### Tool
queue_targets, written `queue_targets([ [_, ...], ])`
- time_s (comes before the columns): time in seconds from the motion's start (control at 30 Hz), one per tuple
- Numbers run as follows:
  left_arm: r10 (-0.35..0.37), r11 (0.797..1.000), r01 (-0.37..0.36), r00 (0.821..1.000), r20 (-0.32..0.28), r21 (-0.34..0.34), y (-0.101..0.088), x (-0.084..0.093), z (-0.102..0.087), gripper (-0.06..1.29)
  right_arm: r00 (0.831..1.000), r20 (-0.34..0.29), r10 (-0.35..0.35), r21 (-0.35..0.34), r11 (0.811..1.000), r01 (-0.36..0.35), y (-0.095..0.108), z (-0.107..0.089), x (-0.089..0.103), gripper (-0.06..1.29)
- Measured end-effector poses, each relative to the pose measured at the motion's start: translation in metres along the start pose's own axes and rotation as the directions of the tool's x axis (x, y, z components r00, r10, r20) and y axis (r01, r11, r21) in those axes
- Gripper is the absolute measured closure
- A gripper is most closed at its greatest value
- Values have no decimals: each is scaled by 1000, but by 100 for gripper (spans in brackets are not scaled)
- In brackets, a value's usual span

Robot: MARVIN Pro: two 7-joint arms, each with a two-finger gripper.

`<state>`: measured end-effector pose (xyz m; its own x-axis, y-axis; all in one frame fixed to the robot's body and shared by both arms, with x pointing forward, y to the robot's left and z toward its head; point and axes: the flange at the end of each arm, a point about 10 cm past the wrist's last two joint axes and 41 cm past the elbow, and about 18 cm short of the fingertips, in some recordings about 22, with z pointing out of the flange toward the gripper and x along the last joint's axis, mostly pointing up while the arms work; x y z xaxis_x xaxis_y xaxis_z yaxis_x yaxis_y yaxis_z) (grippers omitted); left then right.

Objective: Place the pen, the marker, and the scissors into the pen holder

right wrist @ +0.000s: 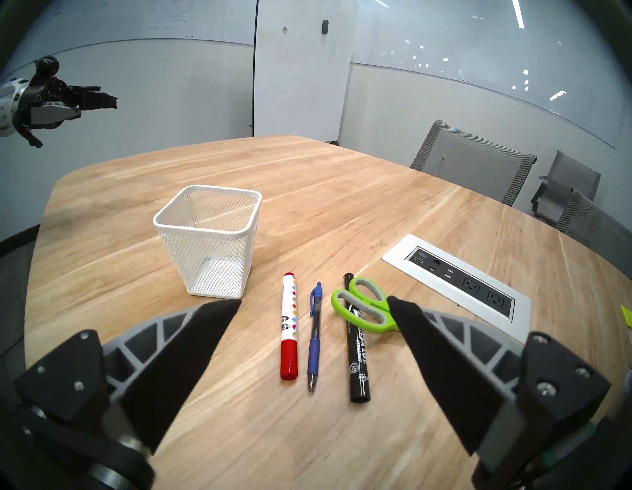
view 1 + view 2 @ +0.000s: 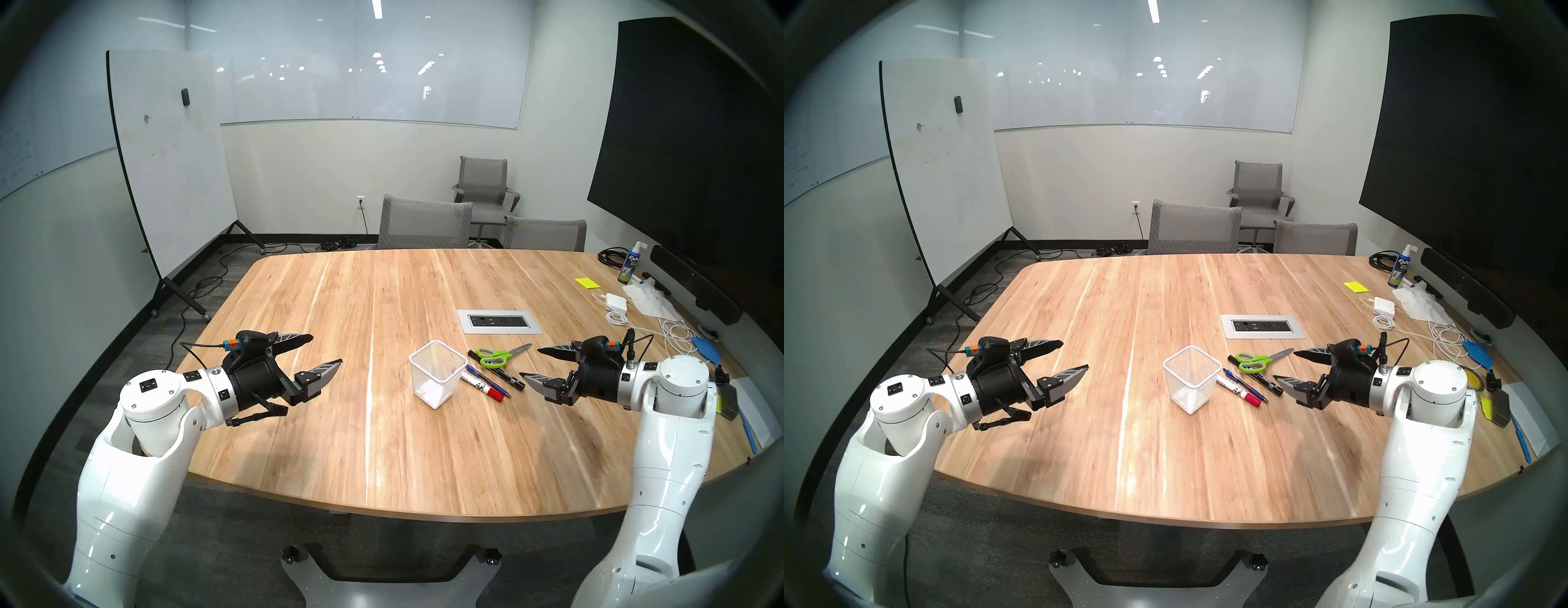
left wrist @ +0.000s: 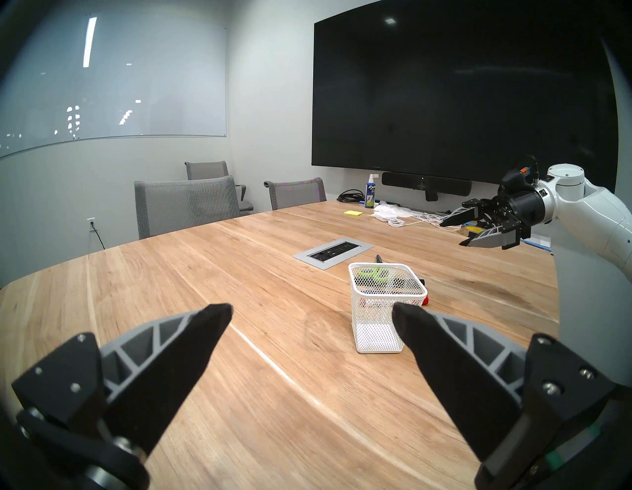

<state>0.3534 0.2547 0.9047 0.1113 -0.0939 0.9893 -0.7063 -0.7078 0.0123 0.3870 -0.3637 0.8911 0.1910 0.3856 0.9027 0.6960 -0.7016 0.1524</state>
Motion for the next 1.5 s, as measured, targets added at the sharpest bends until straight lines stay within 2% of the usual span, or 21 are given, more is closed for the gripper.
queue_targets([
  [0.27, 0, 1000, 0, 1000, 0, 0, 0, 0, 0, -3, 999, 38, -3, 19, 1000, 2, -8, 8, -5, -1],
  [0.73, 0, 1000, 0, 1000, 0, 0, 0, 0, 0, -3, 994, 101, 34, 23, 999, -36, -18, 16, -6, -1],
  [0.9, 0, 1000, 0, 1000, 0, 0, 0, 0, 0, -3, 988, 143, 52, 20, 998, -55, -23, 18, -9, -1],
  [1.5, 0, 1000, 0, 1000, 0, 0, 0, 0, 0, -3, 976, 196, 99, -9, 995, -99, -16, 27, -6, -1],
])
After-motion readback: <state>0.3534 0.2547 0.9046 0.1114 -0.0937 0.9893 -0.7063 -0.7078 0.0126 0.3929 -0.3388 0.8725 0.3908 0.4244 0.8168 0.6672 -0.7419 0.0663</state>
